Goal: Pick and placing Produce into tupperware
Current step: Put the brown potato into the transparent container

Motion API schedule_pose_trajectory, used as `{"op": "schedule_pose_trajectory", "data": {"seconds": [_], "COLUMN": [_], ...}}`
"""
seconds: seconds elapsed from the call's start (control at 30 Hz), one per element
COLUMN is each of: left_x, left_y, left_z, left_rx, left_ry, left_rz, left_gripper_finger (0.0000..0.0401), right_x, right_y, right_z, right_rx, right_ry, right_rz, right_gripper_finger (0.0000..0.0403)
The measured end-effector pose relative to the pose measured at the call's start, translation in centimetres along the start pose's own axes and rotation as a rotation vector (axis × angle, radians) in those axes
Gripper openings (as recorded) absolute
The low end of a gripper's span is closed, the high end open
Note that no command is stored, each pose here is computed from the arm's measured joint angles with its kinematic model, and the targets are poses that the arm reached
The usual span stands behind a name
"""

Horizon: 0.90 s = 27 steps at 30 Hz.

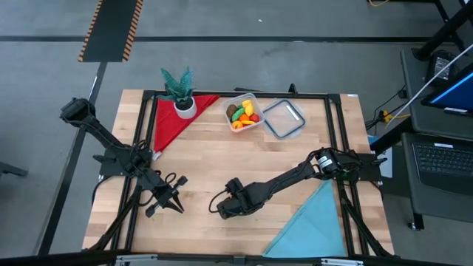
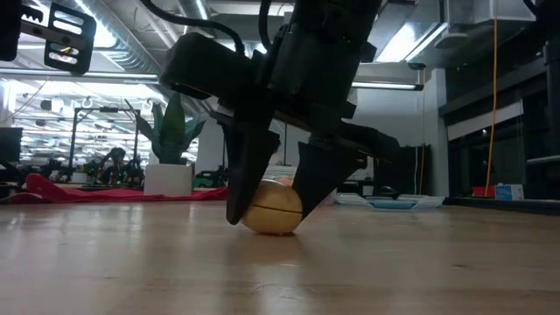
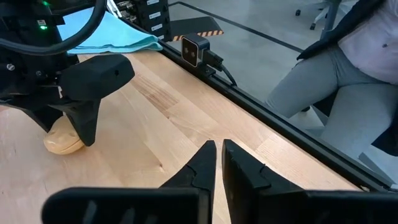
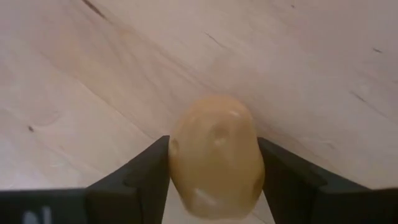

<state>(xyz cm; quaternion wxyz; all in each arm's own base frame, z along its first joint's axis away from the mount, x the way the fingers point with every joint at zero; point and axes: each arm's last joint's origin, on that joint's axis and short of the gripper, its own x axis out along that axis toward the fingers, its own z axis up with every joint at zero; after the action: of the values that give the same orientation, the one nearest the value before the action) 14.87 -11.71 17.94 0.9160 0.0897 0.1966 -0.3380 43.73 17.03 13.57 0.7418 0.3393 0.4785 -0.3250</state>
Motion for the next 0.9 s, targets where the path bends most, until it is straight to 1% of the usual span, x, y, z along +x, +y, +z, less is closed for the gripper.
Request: {"op": "schedule_pose_trajectory", "data": {"seconds": [0.17, 0.3, 0.4, 0.47, 0.53, 0.63, 0.73, 0.8, 0.9], "left_x": [0.0, 0.0, 0.0, 0.0, 0.0, 0.0, 0.0, -0.1, -0.1], "left_y": [0.0, 0.0, 0.1, 0.1, 0.2, 0.4, 0.5, 0.6, 0.8], "left_z": [0.0, 0.2, 0.2, 0.3, 0.3, 0.4, 0.5, 0.7, 0.7], "left_rx": [0.001, 0.001, -0.021, -0.034, -0.043, -0.051, -0.061, -0.077, -0.085], "left_ry": [-0.005, -0.018, -0.025, -0.027, -0.031, -0.035, -0.054, -0.07, -0.07], "left_rz": [0.0, 0.001, 0.006, 0.025, 0.05, 0.086, 0.096, 0.101, 0.109], "left_gripper_finger": [0.0033, 0.0042, 0.0049, 0.0052, 0.0056, 0.006, 0.0064, 0.0065, 0.0067], "right_x": [-1.1, -3.4, -5.7, -7.7, -9.6, -12.2, -14.1, -14.5, -14.0], "right_y": [0.6, 1.0, 1.5, 2.0, 2.0, 1.6, 0.7, -0.1, -0.8], "right_z": [0.5, 1.5, 2.4, 3.2, 3.9, 4.8, 5.4, 5.4, 5.0], "right_rx": [-0.078, -0.132, -0.185, -0.227, -0.278, -0.352, -0.385, -0.409, -0.418], "right_ry": [0.007, 0.01, -0.01, -0.064, -0.108, -0.185, -0.246, -0.26, -0.267], "right_rz": [-0.003, -0.019, 0.005, 0.032, 0.024, -0.019, -0.087, -0.153, -0.23], "right_gripper_finger": [0.0211, 0.021, 0.0211, 0.0211, 0.021, 0.021, 0.021, 0.021, 0.021]}}
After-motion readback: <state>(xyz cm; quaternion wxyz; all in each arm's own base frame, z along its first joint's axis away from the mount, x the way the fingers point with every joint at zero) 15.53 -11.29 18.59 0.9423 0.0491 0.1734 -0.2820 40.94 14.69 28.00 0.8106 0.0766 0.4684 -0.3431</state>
